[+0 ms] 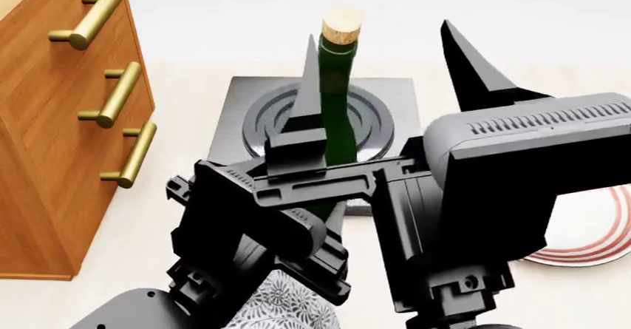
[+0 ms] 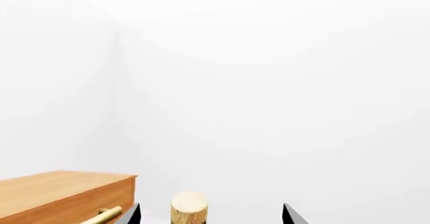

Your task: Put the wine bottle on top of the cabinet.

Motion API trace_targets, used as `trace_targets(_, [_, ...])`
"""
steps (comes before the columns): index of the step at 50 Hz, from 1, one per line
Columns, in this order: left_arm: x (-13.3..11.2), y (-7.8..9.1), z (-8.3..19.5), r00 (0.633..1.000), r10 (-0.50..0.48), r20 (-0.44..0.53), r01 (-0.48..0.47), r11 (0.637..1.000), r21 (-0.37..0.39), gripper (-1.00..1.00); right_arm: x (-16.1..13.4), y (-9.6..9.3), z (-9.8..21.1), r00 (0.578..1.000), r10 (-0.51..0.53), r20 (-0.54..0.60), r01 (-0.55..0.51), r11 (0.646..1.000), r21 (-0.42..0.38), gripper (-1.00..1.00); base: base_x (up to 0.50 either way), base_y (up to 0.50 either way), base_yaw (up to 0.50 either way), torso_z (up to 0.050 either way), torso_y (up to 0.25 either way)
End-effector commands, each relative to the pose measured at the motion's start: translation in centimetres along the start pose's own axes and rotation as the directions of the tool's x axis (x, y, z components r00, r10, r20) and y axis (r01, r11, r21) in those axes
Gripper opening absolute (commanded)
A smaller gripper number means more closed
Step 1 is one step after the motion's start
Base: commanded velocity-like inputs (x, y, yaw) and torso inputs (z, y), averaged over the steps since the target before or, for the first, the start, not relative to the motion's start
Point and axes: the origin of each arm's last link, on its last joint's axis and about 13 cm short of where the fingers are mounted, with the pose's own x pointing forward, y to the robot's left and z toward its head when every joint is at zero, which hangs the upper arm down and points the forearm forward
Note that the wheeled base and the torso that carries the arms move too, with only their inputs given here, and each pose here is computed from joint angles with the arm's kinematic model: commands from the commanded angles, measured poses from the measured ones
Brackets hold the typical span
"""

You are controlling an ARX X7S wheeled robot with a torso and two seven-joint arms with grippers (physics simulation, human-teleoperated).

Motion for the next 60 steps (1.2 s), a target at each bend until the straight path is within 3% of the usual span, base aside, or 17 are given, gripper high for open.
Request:
trace_targets(1, [0.0,1.3,0.5,0.997,0.077,0.016,-0.077,0.997,0.005,-1.0,-2.7,-0.3,0.8,0.999,-0.021,0.028,0.021,0.999,-0.027,1.0,0.0,0.0,0.0,0.0,0.0])
trace_targets(10, [-0.2,3.6,1.6,0.989,0.145,0.028,-0.146,0.989,0.038,-1.0,-6.3,-0.6,-0.2,0.996,-0.091,-0.003,0.091,0.996,-0.026,1.0,0.0,0.0,0.0,0.0,0.0])
trace_targets(15, [0.0,5.7,4.1,0.972,0.22,0.079,-0.224,0.974,0.04,-1.0,-8.0,-0.4,-0.9,0.994,-0.107,-0.02,0.106,0.994,-0.034,1.0,0.0,0.0,0.0,0.0,0.002])
trace_targets(20, [-0.3,6.7,6.0,0.965,0.238,0.106,-0.246,0.967,0.071,-1.0,-9.4,-0.6,-2.8,0.986,-0.148,-0.077,0.147,0.989,-0.026,1.0,0.0,0.0,0.0,0.0,0.0])
trace_targets(28, [-0.3,9.0,10.2,0.939,0.298,0.17,-0.318,0.943,0.101,-1.0,-10.0,-0.5,-3.5,0.98,-0.168,-0.102,0.169,0.986,-0.005,1.0,0.0,0.0,0.0,0.0,0.001])
trace_targets(31, [-0.5,9.8,11.5,0.926,0.322,0.195,-0.341,0.938,0.068,-1.0,-10.1,-0.5,-3.7,0.979,-0.176,-0.105,0.178,0.984,0.004,1.0,0.0,0.0,0.0,0.003,0.0])
trace_targets(36, [-0.6,10.9,12.1,0.911,0.359,0.204,-0.379,0.923,0.067,-1.0,-10.3,-0.7,-3.8,0.976,-0.19,-0.111,0.192,0.981,0.008,1.0,0.0,0.0,0.0,0.0,0.0])
trace_targets(41, [-0.5,13.8,13.3,0.882,0.438,0.175,-0.458,0.883,0.099,-1.0,-10.6,-1.1,-4.2,0.971,-0.209,-0.118,0.212,0.977,0.013,1.0,0.0,0.0,0.0,0.0,0.002])
trace_targets(52, [-1.1,16.9,15.4,0.843,0.524,0.121,-0.538,0.826,0.169,-1.0,-11.2,-1.2,-4.1,0.968,-0.215,-0.127,0.218,0.976,0.013,1.0,0.0,0.0,0.0,0.0,0.001])
trace_targets(60, [-3.0,19.6,17.2,0.776,0.622,0.106,-0.631,0.759,0.159,-1.0,-11.0,-1.1,-3.9,0.97,-0.212,-0.121,0.215,0.977,0.013,1.0,0.0,0.0,0.0,0.0,0.0])
